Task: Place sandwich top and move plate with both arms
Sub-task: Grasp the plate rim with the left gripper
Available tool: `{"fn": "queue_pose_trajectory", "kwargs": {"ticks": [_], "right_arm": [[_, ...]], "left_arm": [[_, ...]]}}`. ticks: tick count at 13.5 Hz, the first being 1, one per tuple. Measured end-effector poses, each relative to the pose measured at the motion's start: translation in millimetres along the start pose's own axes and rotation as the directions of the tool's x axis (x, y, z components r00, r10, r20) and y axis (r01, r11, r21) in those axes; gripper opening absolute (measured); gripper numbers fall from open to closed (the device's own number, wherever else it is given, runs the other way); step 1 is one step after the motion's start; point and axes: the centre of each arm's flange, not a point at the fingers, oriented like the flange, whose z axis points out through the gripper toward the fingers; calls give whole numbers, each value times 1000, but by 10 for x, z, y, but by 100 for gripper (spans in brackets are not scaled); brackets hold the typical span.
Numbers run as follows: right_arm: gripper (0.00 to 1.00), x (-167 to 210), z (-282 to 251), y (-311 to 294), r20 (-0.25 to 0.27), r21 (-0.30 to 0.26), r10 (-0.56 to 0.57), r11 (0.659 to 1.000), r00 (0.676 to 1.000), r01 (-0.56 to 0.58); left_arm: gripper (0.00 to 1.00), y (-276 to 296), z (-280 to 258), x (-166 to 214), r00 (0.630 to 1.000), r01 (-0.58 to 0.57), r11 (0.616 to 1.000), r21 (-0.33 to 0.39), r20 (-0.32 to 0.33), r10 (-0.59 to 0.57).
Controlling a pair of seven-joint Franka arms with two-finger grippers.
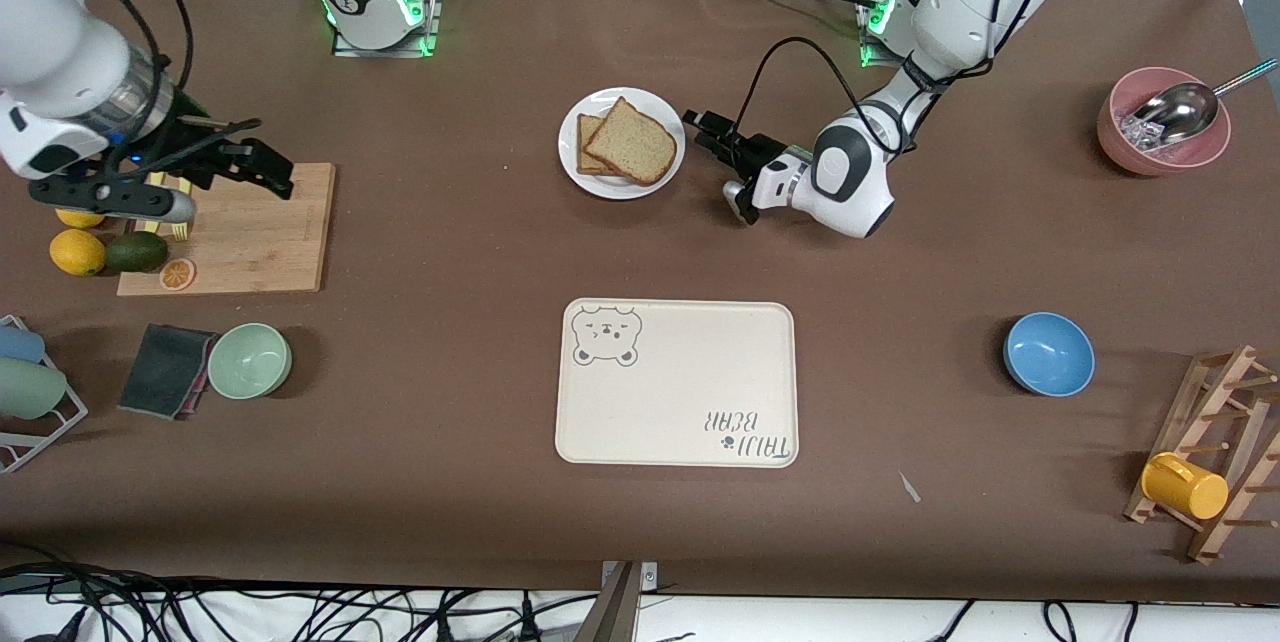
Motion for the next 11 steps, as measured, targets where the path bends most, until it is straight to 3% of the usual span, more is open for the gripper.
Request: {"fn": "queue_pose_trajectory", "kwargs": {"ticks": [4, 11], "right_arm": [[100, 19, -54, 32, -16, -18, 0, 1000, 1000, -1], [100, 249, -172, 159, 41, -37, 32, 999, 999, -31]], "left_arm": [[78, -14, 18, 19, 1000, -3, 1000, 30, -12, 3], [73, -54, 96, 44, 1000, -6, 996, 89, -26, 9]]}}
